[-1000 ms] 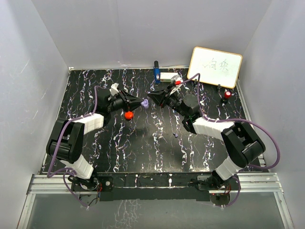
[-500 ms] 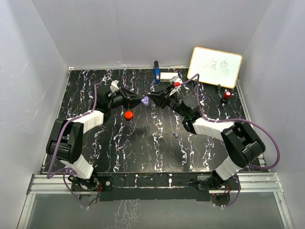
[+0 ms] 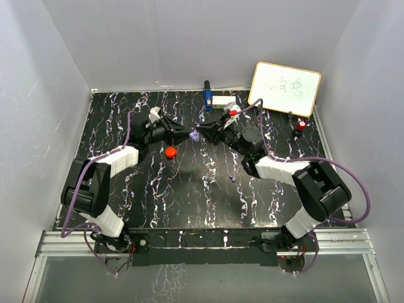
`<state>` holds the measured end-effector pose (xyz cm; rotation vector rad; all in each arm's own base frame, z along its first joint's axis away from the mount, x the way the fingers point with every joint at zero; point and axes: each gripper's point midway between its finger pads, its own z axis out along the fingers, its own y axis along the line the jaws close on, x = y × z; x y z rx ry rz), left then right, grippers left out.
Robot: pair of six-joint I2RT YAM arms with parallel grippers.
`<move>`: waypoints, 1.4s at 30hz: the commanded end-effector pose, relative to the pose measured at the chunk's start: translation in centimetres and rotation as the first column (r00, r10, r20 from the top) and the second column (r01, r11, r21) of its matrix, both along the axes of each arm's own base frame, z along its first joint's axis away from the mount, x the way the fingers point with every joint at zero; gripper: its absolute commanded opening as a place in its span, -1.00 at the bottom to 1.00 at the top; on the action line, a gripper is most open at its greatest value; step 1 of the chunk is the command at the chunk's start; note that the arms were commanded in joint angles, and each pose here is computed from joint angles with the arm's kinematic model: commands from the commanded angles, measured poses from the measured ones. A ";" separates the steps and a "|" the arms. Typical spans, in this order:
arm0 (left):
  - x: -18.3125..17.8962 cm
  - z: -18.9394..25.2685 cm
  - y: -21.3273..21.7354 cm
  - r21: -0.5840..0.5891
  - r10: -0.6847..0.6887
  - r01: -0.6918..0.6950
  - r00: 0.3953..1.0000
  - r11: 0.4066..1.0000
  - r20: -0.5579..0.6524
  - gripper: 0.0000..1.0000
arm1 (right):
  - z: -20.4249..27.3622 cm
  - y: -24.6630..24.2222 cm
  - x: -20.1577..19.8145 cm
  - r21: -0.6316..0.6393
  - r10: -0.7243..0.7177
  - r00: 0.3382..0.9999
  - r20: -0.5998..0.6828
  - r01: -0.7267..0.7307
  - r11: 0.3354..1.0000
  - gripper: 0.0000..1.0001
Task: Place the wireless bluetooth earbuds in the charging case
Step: Place the earbud in the charging case.
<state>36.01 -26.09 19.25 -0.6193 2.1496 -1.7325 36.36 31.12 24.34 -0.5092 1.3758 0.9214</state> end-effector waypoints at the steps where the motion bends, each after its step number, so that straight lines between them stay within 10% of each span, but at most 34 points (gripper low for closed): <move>1: -1.2 4.2 -0.5 -0.034 -0.043 0.046 0.995 0.998 0.088 -1.00 | 0.8 0.0 0.0 0.012 0.005 0.999 0.046 -0.005 1.000 -1.00; 42: -1.1 5.7 -0.6 -0.043 -0.041 0.046 0.992 0.998 0.117 -1.00 | -0.2 0.1 -0.3 -0.005 0.022 0.999 0.025 -0.022 1.000 -1.00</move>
